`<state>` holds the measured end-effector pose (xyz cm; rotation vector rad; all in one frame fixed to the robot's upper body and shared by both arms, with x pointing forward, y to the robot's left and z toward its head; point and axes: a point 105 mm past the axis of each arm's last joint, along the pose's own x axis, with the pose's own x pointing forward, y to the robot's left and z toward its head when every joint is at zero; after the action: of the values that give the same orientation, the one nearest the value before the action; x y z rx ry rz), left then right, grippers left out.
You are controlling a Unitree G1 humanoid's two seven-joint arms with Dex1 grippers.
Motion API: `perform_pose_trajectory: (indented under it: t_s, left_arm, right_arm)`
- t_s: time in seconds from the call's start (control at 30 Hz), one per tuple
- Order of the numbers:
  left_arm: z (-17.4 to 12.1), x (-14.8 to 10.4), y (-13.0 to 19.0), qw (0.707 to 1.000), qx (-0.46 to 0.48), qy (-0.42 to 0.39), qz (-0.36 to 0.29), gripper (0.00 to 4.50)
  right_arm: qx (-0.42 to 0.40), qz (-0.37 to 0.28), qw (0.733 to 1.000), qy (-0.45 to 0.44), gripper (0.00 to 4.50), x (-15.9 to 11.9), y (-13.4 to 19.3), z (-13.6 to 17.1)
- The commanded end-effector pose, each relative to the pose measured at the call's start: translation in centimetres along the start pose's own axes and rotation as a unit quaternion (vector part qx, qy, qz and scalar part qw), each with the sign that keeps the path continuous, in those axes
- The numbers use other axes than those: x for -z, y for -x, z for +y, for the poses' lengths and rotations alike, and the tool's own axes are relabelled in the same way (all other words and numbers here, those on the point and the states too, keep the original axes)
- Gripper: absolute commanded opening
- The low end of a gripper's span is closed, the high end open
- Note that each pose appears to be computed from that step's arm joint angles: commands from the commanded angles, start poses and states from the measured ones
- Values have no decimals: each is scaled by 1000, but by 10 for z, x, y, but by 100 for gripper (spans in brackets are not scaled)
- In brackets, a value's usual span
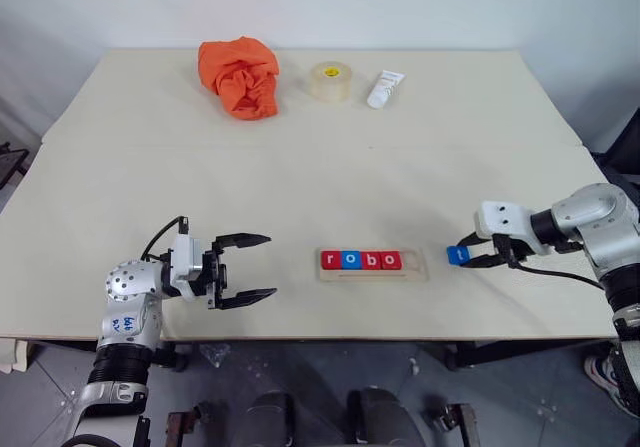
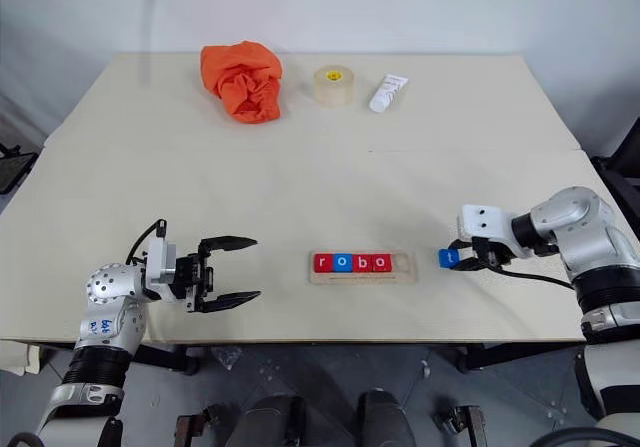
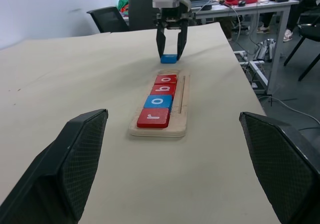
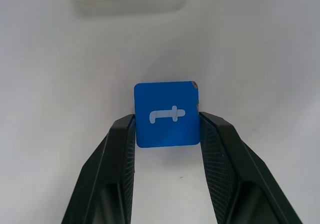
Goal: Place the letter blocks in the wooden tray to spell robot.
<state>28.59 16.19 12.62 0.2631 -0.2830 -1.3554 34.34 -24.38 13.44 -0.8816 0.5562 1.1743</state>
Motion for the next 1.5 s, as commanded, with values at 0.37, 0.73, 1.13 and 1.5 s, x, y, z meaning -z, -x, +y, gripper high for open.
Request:
perform_pose_trajectory:
  t_s: [0.37, 0.73, 1.13, 1.5]
  left_arm:
    - [11, -10, -4, 1000, 0, -22, -11, 450]
    - [9, -9, -1, 1000, -10, -23, -11, 450]
    - [7, -10, 0, 999, -18, -24, -10, 450]
    - [6, -9, 0, 999, -22, -23, -11, 450]
  right_arm:
    - [-41, -62, 997, -1, 146, -73, -11, 23]
    - [-46, -57, 997, -2, 146, -71, -21, 22]
    - [-45, -37, 998, 12, 218, -61, -29, 14]
    - [-53, -81, 995, 14, 448, -81, -14, 22]
